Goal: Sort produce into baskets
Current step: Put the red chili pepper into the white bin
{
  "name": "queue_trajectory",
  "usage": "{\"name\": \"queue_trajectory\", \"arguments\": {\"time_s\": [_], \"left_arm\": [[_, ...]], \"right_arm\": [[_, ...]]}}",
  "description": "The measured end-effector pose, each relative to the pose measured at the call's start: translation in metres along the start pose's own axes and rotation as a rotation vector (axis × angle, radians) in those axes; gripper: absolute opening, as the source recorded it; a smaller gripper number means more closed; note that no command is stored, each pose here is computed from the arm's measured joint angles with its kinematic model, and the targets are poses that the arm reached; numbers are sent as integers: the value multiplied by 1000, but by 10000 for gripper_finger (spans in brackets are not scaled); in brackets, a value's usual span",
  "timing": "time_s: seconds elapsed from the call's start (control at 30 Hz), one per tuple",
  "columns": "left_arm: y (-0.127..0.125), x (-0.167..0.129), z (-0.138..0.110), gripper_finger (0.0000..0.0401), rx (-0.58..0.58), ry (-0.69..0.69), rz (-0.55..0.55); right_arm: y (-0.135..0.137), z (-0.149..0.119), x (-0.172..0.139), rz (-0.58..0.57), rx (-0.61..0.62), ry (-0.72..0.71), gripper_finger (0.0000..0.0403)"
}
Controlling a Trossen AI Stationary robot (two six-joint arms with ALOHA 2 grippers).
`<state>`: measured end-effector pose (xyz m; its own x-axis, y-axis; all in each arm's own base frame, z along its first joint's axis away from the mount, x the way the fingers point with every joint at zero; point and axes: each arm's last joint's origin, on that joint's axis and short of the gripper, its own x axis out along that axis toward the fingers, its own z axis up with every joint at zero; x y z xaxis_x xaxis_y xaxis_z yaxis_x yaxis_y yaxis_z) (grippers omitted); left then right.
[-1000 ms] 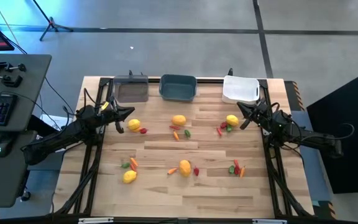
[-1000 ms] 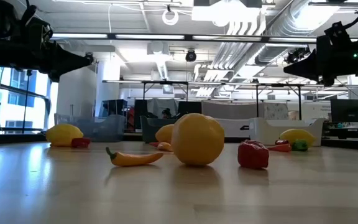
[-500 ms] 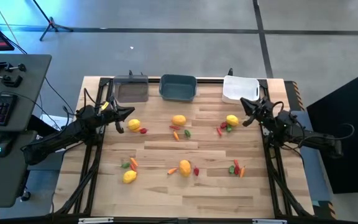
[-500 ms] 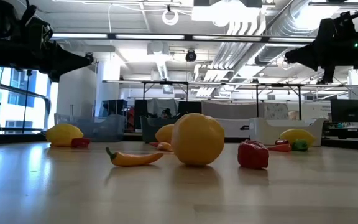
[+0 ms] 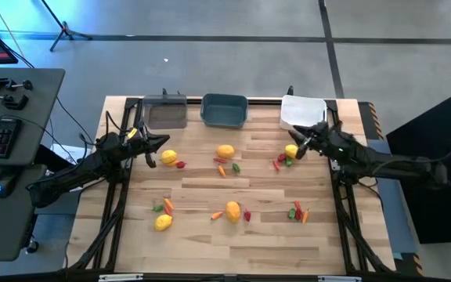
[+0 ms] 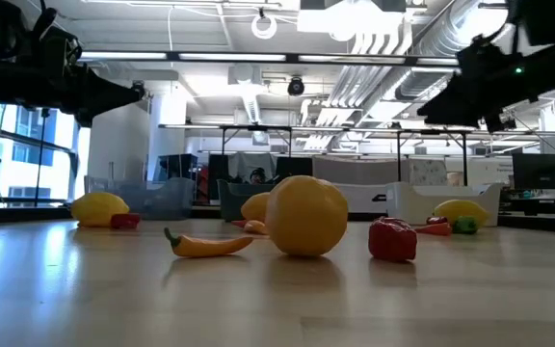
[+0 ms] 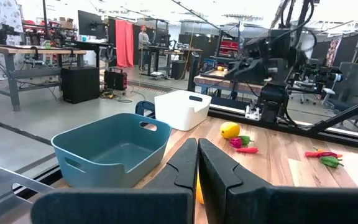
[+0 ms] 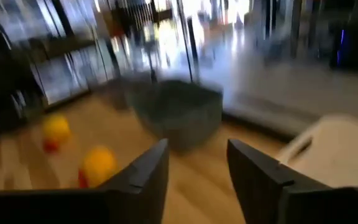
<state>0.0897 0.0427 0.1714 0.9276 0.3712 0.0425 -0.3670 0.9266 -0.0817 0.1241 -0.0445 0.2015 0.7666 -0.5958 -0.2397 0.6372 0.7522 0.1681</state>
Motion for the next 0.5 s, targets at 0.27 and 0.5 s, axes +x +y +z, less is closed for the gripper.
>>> {"name": "queue_trajectory", "arguments": {"time_s": [0.27,0.5], "left_arm": [[0,0,0,0,0,0,0],[0,0,0,0,0,0,0]], "right_arm": [[24,17,37,-11,-129,467,214],[44,19,72,54,-215,755,218]]}}
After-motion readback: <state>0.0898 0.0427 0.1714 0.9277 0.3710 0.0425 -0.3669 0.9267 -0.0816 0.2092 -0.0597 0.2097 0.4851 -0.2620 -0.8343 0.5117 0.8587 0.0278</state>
